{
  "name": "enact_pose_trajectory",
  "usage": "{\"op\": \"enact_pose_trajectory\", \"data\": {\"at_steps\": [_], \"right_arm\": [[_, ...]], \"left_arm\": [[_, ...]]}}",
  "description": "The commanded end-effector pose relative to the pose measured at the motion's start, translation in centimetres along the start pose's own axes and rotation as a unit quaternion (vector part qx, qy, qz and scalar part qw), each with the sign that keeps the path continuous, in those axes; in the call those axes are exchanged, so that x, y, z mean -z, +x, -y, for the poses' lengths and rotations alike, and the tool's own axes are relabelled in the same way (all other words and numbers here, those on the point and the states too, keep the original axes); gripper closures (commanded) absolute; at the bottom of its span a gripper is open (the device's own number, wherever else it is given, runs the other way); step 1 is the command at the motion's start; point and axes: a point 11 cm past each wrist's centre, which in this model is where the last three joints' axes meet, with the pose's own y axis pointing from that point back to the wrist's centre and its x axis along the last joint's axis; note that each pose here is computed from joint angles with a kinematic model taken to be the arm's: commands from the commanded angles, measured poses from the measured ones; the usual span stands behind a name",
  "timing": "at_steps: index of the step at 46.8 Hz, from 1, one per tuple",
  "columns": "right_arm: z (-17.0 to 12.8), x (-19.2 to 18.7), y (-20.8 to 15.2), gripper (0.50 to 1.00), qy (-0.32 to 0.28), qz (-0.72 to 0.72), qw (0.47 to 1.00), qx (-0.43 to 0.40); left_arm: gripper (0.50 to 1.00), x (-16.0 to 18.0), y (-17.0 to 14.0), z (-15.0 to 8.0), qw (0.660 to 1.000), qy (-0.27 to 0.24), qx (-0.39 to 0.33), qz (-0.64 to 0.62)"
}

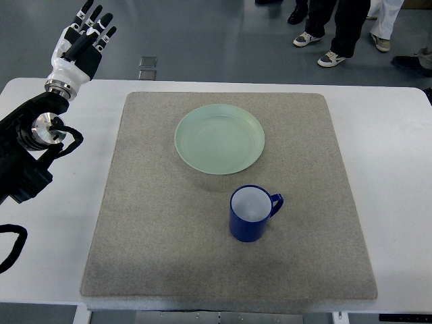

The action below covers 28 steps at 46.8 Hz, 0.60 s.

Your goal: Place cup left of plate with left hand

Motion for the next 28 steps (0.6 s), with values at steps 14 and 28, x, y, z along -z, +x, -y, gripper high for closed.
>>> {"op": "enact_pose_trajectory", "data": {"at_steps": [14, 28], "right_arm": [[0.0, 0.0, 0.0, 0.568, 0.0, 0.0, 1.0, 0.0], [0.0, 0.0, 0.0, 0.568, 0.0, 0.0, 1.0, 0.0]], "left_arm": [[0.504, 1.0, -0.5, 0.0, 1.0, 0.009, 0.0, -0.012], [0.504, 1.7, -0.9, 0.0, 1.0, 0.022, 0.001, -0.016]]}}
